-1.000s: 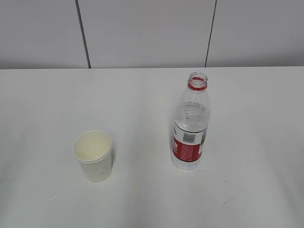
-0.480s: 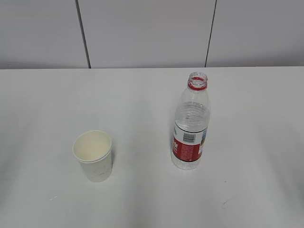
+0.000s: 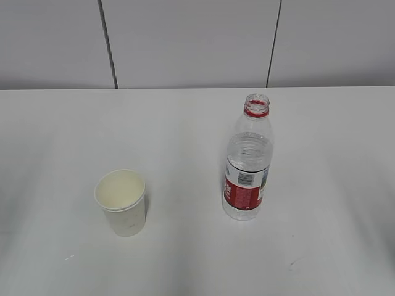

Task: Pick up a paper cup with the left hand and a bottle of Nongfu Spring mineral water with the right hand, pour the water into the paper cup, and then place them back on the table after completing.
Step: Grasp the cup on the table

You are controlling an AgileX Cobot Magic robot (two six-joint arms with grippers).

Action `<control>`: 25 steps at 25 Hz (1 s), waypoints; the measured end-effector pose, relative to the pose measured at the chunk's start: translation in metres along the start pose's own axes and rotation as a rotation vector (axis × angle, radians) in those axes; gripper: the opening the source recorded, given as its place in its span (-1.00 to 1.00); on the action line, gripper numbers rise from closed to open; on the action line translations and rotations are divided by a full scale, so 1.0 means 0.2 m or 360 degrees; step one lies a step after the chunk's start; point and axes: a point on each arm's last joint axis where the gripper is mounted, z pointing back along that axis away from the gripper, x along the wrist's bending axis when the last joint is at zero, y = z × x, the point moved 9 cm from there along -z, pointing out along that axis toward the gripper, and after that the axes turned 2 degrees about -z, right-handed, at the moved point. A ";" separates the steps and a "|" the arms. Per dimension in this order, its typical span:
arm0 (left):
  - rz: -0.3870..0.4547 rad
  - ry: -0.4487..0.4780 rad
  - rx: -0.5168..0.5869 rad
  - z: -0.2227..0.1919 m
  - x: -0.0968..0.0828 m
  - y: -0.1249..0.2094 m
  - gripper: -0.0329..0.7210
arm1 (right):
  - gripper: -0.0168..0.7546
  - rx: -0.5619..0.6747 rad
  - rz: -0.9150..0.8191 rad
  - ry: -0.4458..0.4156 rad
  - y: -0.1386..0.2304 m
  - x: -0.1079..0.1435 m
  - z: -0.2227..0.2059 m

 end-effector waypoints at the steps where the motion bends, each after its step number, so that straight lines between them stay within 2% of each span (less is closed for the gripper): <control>1: 0.0000 0.0000 -0.0025 -0.01 0.00 -0.01 0.60 | 0.53 -0.0014 0.0003 0.0002 -0.01 0.00 -0.01; 9: 0.0002 0.0009 -0.0030 -0.11 -0.01 0.01 0.53 | 0.53 0.0020 0.0006 -0.0001 0.04 0.01 -0.15; 15: 0.0029 0.0020 0.0140 -0.19 -0.01 0.15 0.33 | 0.53 -0.0019 0.0008 0.0009 0.05 0.01 -0.25; 18: 0.0037 0.0023 0.0154 -0.23 -0.02 0.18 0.29 | 0.53 -0.0005 -0.0003 -0.0003 0.09 0.02 -0.31; 21: 0.0034 0.0032 0.0149 -0.27 -0.02 0.20 0.27 | 0.53 0.0050 0.0075 -0.0098 0.16 0.08 -0.35; 25: 0.0060 0.0154 0.0292 -0.32 -0.10 0.33 0.27 | 0.53 0.0017 0.0142 -0.0206 0.19 0.15 -0.41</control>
